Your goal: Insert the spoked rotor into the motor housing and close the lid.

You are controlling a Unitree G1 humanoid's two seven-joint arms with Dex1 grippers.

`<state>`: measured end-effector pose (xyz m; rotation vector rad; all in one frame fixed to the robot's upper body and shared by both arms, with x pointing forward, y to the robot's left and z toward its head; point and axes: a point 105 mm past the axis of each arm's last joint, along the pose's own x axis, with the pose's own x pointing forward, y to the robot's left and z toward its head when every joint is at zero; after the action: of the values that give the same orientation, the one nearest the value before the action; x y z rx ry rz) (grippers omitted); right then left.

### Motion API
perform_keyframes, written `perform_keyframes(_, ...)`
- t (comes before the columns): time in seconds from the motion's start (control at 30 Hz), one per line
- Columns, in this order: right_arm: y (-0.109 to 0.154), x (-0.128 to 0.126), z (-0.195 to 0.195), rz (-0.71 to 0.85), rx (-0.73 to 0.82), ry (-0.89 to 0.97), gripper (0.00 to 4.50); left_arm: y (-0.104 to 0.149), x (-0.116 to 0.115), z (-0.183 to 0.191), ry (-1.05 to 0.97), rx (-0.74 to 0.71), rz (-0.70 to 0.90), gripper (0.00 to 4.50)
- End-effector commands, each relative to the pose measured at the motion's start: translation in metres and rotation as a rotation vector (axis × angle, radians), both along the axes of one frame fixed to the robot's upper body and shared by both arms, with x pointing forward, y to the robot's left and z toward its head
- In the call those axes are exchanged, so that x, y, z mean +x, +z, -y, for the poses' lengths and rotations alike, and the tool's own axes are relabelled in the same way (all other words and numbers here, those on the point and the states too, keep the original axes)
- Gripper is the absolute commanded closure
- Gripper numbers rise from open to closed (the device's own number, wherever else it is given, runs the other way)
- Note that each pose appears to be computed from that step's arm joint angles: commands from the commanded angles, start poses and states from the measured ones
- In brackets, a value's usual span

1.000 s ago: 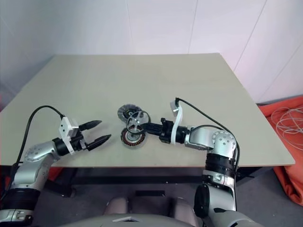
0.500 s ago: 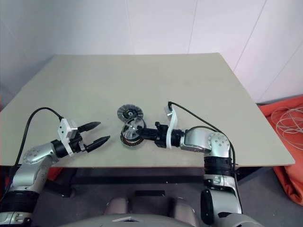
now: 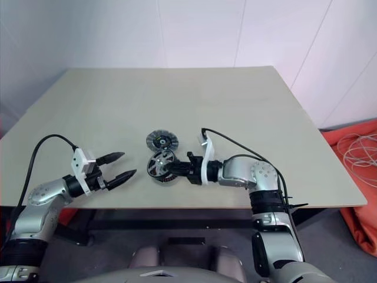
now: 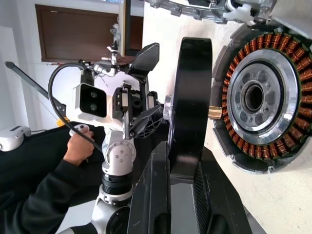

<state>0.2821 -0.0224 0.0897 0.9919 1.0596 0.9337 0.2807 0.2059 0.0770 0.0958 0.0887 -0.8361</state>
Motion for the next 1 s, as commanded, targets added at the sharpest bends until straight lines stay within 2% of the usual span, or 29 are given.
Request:
perform_keyframes(0.03,0.015,0.003,-0.004,0.039,0.047,0.012,4.19,0.016,0.002,-0.002,0.003,0.005,0.060,0.00)
perform_keyframes(1.0,0.003,0.011,-0.008,0.033,0.029,0.010,4.19,0.017,0.003,-0.002,0.003,0.006,0.064,0.00)
